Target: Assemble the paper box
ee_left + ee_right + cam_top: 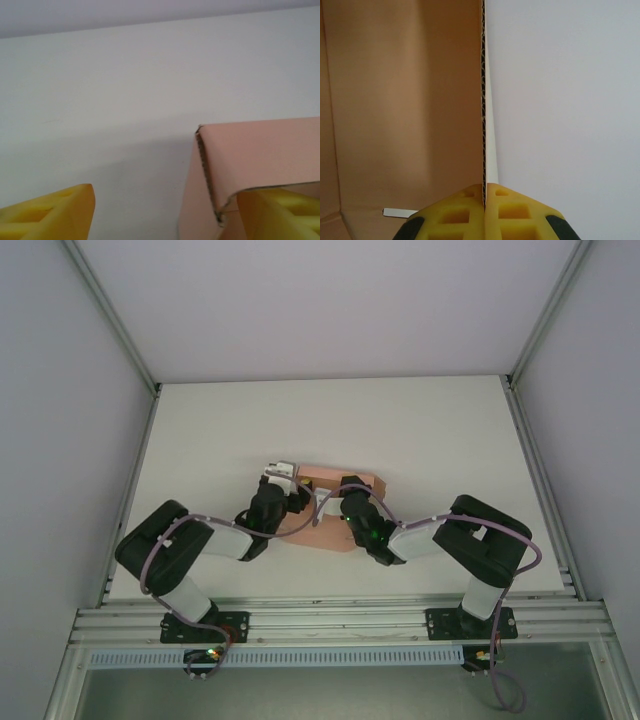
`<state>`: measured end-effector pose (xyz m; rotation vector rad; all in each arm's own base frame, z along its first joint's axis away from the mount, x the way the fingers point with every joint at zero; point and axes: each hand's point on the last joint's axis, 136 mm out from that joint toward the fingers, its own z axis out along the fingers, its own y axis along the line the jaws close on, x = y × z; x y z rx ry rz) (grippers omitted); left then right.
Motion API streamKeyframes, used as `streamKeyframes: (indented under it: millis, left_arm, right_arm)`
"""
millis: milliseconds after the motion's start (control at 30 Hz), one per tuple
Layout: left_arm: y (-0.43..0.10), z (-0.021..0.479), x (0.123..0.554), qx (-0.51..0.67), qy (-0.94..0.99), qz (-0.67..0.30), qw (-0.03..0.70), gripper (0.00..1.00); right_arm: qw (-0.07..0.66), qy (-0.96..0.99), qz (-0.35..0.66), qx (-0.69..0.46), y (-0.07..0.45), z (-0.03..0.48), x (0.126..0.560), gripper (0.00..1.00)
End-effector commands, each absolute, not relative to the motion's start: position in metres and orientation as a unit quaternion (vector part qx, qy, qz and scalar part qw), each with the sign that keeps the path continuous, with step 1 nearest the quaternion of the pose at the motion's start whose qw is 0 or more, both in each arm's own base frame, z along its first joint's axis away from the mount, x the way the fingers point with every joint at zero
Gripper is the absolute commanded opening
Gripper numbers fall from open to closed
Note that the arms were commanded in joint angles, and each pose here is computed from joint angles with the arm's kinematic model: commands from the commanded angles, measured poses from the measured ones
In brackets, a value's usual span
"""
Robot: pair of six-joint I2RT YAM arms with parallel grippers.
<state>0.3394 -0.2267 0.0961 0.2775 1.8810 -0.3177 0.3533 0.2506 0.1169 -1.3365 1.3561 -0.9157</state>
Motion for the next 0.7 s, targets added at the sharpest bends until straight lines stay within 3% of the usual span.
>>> streamKeyframes:
  millis: [0,233,367,433,500,667]
  left_arm:
    - [-0.223,0.088,0.342,0.119,0.816,-0.125,0.551,0.67]
    - [-0.231,0.082,0.356,0.124,0.818,-0.119,0.549,0.43]
    - [-0.237,0.084,0.361,0.127,0.813,-0.122,0.555,0.36]
    - [-0.237,0.086,0.364,0.127,0.809,-0.119,0.561,0.21]
    - [-0.235,0.086,0.366,0.126,0.807,-0.111,0.566,0.0]
    - [-0.229,0.091,0.365,0.116,0.807,-0.104,0.57,0.0]
  right_arm:
    - [0.451,0.566,-0.382,-0.574,0.244,0.092,0.352,0.0]
    - [0.454,0.57,-0.376,-0.572,0.244,0.091,0.351,0.0]
    - [0.452,0.573,-0.364,-0.579,0.244,0.088,0.347,0.0]
    - [0.454,0.576,-0.362,-0.576,0.244,0.09,0.347,0.0]
    - [0.456,0.58,-0.359,-0.572,0.243,0.092,0.348,0.05]
    - [0.47,0.608,-0.347,-0.538,0.236,0.11,0.348,0.32]
